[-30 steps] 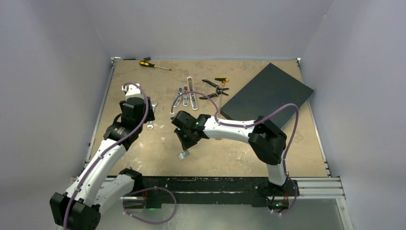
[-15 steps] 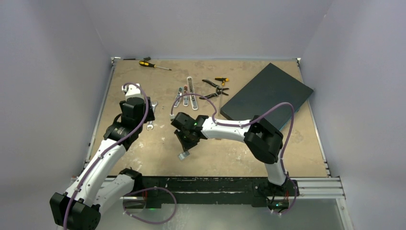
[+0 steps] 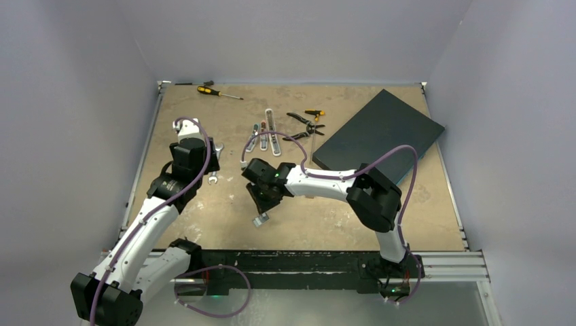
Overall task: Unload the staples from the stapler
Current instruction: Place the staple in the staple box.
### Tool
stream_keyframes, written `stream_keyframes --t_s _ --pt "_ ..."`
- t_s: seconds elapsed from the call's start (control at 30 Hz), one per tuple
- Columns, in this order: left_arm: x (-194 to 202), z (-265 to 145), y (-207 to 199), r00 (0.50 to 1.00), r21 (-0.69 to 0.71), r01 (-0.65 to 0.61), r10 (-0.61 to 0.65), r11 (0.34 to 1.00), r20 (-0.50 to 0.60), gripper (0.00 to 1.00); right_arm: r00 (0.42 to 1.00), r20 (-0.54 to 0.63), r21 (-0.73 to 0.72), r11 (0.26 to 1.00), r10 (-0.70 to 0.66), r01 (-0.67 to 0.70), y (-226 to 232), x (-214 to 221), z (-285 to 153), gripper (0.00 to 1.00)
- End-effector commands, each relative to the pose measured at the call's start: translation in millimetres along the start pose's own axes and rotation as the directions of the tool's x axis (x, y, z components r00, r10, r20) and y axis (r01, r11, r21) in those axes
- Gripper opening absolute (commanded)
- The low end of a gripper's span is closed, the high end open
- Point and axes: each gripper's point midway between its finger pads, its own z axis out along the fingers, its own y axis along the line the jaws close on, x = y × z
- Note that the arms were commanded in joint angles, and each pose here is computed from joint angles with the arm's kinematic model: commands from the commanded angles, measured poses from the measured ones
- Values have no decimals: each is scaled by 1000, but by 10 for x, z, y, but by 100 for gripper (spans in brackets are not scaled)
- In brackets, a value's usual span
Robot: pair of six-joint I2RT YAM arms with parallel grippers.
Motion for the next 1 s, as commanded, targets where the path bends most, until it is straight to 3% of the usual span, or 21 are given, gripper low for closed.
stream_keyframes --t_s 0.0,0.07,0.2,0.37,0.97 --pt "-75 -4 -39 999 19 6 -6 1000 35 65 996 85 -7 1000 -5 5 99 -247 -209 30" --pt "-79 -6 -38 999 18 6 -7 1000 36 65 995 98 -5 1000 -5 6 100 -274 -241 26" --pt "-73 -3 -36 999 17 5 -6 1000 34 64 995 95 -7 1000 -6 6 99 -262 -243 9" --pt "-76 -4 -37 999 17 6 -6 1000 35 64 997 76 -15 1000 -8 10 108 -225 -168 0" --pt "-73 -6 -37 999 18 4 -4 1000 35 65 999 22 -51 998 -33 34 140 -92 -76 0"
